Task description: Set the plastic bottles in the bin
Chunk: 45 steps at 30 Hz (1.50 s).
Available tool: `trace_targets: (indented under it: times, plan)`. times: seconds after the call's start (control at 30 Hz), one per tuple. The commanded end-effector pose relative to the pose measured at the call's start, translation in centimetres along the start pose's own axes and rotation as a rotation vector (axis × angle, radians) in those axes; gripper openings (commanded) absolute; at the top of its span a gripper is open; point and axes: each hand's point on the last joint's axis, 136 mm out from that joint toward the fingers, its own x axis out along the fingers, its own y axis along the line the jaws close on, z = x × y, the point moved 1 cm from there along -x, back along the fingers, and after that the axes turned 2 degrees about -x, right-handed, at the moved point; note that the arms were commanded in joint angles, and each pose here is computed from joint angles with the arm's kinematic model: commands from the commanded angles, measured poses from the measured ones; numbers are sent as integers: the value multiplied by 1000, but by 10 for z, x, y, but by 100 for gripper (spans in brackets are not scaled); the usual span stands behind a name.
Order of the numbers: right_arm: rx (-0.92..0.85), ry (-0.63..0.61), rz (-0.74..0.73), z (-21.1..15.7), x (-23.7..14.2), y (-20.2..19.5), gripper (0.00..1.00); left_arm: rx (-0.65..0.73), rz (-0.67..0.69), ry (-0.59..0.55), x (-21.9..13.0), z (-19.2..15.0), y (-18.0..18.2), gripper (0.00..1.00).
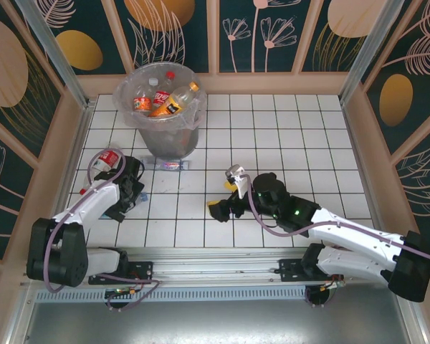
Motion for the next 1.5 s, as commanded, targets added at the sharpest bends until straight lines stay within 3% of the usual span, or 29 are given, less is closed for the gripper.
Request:
trace_targets:
  times: [0.0, 0.3, 0.37, 0.57, 1.27, 1.47]
  plan:
    - [18, -19, -18, 1, -3, -4, 98, 18, -24, -11, 7, 3, -9, 94]
    - [27, -12, -28, -2, -4, -6, 98, 33, -70, -9, 9, 2, -20, 77]
    - [28, -12, -23, -3, -4, -5, 98, 43, -68, -16, 9, 4, -20, 78]
    - [30, -11, -24, -3, -4, -5, 98, 54, -74, -37, 6, 10, -24, 92]
    - [35, 5, -35, -6, -2, -8, 98, -15, -82, -24, 23, 40, -27, 93]
    - [35, 7, -37, -6, -1, -8, 98, -23, -100, -11, 25, 37, -27, 82]
